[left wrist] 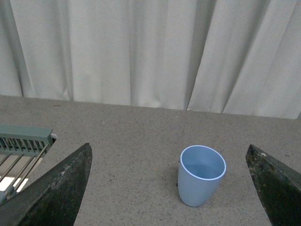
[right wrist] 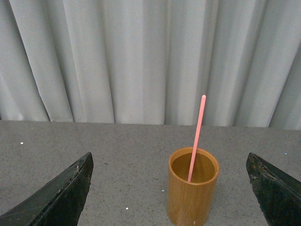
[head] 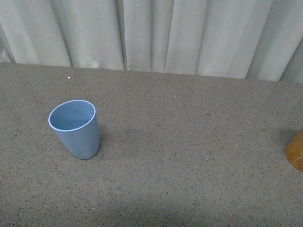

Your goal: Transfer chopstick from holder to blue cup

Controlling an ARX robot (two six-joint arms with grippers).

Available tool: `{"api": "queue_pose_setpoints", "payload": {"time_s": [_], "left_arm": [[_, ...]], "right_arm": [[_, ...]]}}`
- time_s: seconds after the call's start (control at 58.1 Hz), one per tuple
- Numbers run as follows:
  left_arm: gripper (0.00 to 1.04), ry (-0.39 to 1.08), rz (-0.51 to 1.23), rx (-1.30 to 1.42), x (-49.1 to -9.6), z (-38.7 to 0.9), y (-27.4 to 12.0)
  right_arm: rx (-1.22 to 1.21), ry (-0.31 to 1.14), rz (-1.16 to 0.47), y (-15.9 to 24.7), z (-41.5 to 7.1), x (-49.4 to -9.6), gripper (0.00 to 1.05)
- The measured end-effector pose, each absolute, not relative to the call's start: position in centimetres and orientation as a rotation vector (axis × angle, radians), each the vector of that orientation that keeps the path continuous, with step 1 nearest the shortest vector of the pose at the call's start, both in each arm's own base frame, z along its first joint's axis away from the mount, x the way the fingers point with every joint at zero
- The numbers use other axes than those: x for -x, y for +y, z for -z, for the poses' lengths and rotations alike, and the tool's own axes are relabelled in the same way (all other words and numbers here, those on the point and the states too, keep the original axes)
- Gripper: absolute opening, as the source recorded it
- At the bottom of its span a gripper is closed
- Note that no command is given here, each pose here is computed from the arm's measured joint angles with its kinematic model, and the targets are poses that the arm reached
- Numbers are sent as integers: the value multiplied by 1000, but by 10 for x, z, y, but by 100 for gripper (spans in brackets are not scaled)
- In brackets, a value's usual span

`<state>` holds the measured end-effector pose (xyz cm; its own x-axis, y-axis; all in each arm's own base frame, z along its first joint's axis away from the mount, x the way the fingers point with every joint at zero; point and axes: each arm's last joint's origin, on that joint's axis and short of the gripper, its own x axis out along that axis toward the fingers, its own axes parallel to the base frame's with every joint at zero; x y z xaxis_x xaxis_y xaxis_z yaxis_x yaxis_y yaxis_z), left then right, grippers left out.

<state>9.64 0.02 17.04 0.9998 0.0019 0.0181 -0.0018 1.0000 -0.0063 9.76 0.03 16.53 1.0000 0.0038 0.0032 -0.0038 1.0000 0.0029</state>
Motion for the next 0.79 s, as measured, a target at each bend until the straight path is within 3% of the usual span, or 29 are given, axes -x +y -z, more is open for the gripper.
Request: {"api": "queue_pose_setpoints", "payload": {"time_s": [0.791], "left_arm": [[98,-18,-2,6,-96,-170,0]], "right_arm": [[-3,-3,-4,0,-165,-98,94]]}}
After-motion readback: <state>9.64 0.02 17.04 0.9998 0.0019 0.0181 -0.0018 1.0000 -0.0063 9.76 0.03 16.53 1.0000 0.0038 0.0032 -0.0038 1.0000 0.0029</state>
